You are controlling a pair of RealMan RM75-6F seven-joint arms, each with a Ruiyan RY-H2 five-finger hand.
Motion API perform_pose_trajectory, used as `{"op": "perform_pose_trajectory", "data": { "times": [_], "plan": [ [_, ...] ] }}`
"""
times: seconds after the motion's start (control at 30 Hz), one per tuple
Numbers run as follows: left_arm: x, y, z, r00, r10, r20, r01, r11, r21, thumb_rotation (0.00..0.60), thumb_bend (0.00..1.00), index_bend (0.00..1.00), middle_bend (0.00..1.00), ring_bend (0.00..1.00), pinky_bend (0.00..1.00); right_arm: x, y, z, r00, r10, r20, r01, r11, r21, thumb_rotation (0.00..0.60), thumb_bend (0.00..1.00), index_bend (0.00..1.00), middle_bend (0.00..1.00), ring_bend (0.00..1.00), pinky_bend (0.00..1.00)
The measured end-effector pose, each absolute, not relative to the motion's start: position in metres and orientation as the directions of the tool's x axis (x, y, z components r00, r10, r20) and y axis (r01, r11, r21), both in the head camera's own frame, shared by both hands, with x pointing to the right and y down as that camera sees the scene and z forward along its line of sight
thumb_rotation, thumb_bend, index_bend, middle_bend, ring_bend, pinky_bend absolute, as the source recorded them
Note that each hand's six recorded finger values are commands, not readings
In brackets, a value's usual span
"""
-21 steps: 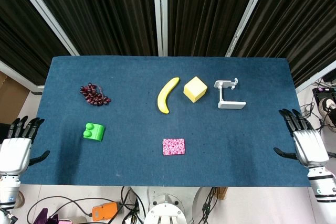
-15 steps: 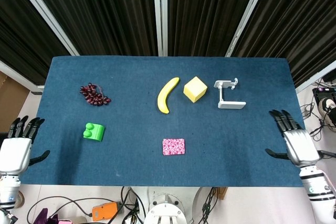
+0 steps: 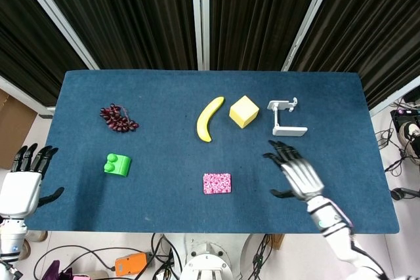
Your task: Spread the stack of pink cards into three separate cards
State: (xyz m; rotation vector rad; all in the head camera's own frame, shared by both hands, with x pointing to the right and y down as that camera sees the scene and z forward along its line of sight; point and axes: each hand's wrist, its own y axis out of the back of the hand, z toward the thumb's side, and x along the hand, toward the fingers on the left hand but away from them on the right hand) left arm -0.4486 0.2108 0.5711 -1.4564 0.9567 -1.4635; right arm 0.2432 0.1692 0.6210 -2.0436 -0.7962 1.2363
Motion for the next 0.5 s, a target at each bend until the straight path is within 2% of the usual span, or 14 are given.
{"op": "perform_pose_trajectory", "data": {
  "times": [0.3,0.5],
  "plan": [
    [-0.454,0.213,0.572,0.015,-0.932,0.363,0.048,-0.362,-0.931,0.6,0.08,0.13,0.12,0.02,0.05,0.161,0.173,0.662,0.438,0.656,-0.615,0.115,-0.719,-0.685,0.6,0.26,0.34,0.05,0.0,0.13],
    [-0.456,0.214,0.573,0.012,-0.931,0.366,0.044,-0.365,-0.93,0.6,0.08,0.13,0.12,0.02,0.05,0.125,0.18,0.684,0.447,0.617,-0.648,0.055,-0.742,-0.669,0.6,0.26,0.36,0.05,0.0,0.12]
  ]
}}
